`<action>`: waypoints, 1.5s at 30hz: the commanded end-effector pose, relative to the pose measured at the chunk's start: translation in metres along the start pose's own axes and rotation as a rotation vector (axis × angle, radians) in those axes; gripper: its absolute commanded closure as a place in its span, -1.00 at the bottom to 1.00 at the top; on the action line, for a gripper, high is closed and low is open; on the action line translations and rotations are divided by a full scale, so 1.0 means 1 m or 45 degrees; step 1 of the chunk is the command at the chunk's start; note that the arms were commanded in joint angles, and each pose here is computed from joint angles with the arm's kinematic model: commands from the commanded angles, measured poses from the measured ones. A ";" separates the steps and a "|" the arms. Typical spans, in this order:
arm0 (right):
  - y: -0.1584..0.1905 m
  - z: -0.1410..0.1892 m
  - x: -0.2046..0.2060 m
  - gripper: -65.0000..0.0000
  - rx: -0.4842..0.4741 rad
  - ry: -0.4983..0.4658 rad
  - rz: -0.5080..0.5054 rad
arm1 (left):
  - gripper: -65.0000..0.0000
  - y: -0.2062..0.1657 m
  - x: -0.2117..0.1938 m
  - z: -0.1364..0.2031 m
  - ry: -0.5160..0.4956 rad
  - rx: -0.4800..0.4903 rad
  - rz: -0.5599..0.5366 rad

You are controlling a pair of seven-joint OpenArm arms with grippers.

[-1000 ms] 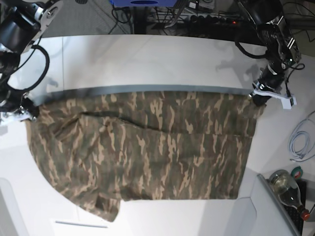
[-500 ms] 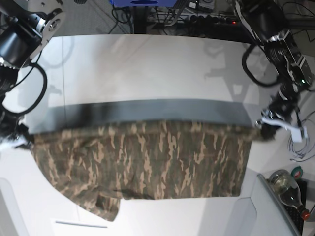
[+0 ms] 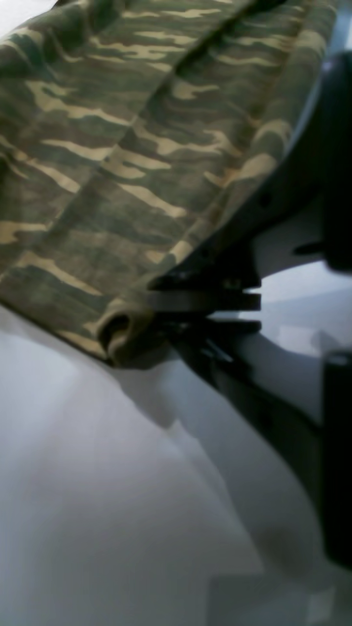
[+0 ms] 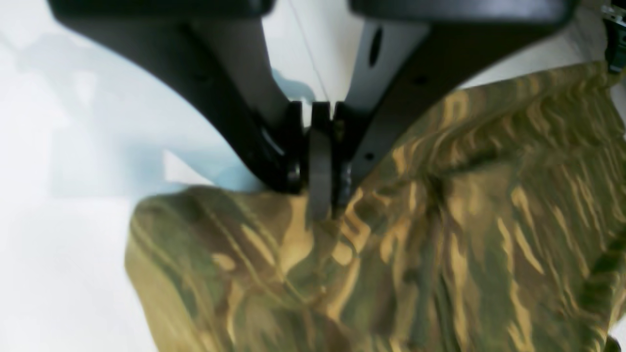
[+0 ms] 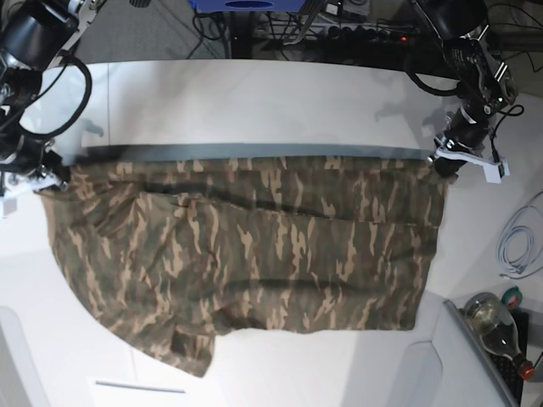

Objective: Layout the t-shirt on the table in an organized manner, then fold the t-shirt properly
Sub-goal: 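Lift the held edge with both grippers and lay it back down, then pull the held edge away from the shirt body with both grippers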

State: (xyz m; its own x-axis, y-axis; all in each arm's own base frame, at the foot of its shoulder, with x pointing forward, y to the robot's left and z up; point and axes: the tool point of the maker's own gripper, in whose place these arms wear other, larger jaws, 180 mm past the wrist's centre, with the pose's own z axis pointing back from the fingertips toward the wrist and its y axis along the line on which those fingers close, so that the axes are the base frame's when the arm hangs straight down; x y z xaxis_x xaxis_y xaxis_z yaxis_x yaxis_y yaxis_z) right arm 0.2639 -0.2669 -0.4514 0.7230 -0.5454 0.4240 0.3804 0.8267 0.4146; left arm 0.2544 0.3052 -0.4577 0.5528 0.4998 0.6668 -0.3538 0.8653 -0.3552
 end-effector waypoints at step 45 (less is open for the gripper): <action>0.031 0.032 0.039 1.00 -0.071 -0.067 0.327 | 1.00 -0.034 0.070 0.049 -0.137 0.028 -0.270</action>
State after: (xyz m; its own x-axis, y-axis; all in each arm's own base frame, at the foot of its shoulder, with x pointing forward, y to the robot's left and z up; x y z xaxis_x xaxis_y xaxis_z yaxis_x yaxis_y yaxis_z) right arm 0.2694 -0.2597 -0.4141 0.8076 -0.3312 0.4879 0.2356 0.9397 0.2479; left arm 0.2608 0.3021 -0.3820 0.5745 0.3177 0.7544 -0.2641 0.9443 -0.1966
